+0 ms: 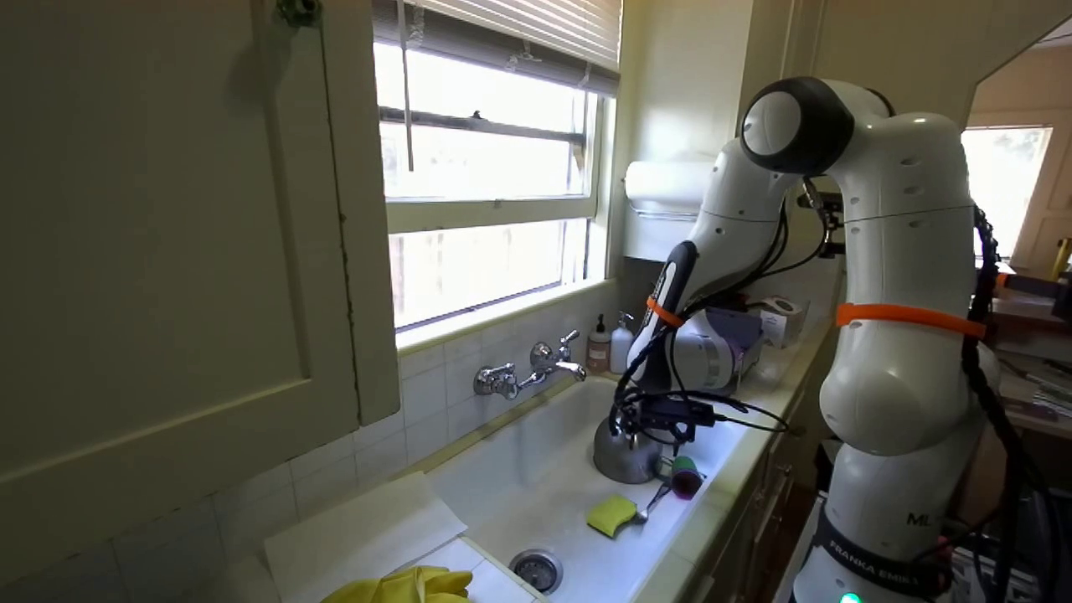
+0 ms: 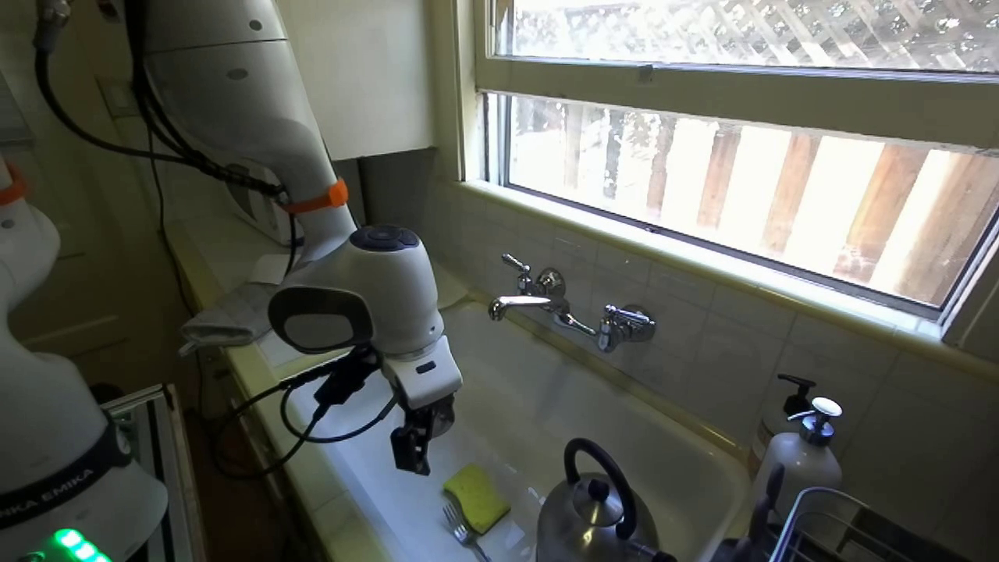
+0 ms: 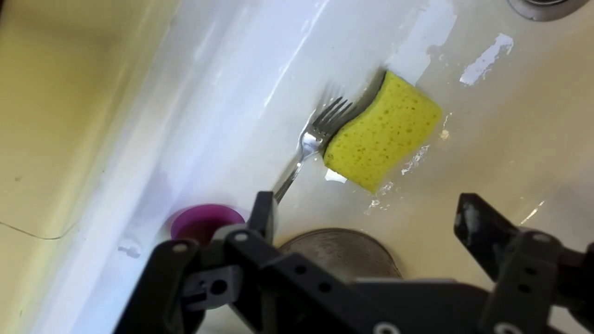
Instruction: Use the yellow sponge to clean the left tap
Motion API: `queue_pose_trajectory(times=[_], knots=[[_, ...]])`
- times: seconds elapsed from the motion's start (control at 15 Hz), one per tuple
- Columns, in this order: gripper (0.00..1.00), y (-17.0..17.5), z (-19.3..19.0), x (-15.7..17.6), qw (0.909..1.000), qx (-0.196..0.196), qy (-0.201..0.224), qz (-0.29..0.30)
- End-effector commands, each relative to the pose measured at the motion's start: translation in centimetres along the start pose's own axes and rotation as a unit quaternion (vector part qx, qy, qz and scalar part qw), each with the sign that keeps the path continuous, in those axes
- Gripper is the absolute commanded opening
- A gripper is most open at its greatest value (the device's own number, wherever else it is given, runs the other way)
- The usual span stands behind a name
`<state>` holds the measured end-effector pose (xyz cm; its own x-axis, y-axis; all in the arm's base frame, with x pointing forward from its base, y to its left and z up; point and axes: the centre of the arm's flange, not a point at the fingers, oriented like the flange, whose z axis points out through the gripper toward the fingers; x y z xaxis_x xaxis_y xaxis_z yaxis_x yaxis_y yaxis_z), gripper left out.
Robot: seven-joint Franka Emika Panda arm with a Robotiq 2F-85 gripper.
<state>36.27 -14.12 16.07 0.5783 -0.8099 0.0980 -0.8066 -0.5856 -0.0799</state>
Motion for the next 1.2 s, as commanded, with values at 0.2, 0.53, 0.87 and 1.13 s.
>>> queue_pose_trajectory(times=[0.2,0.53,0.87,1.13], knots=[[1.00,-1.6,3.1,2.9,1.0000,-0.003,0.006,-0.001],[1.00,-3.7,6.6,4.7,0.9990,0.000,-0.003,-0.045],[1.00,-3.7,10.3,4.9,0.9975,0.004,-0.008,-0.070],[1.00,-3.6,13.0,4.9,0.9965,-0.004,-0.011,-0.083]])
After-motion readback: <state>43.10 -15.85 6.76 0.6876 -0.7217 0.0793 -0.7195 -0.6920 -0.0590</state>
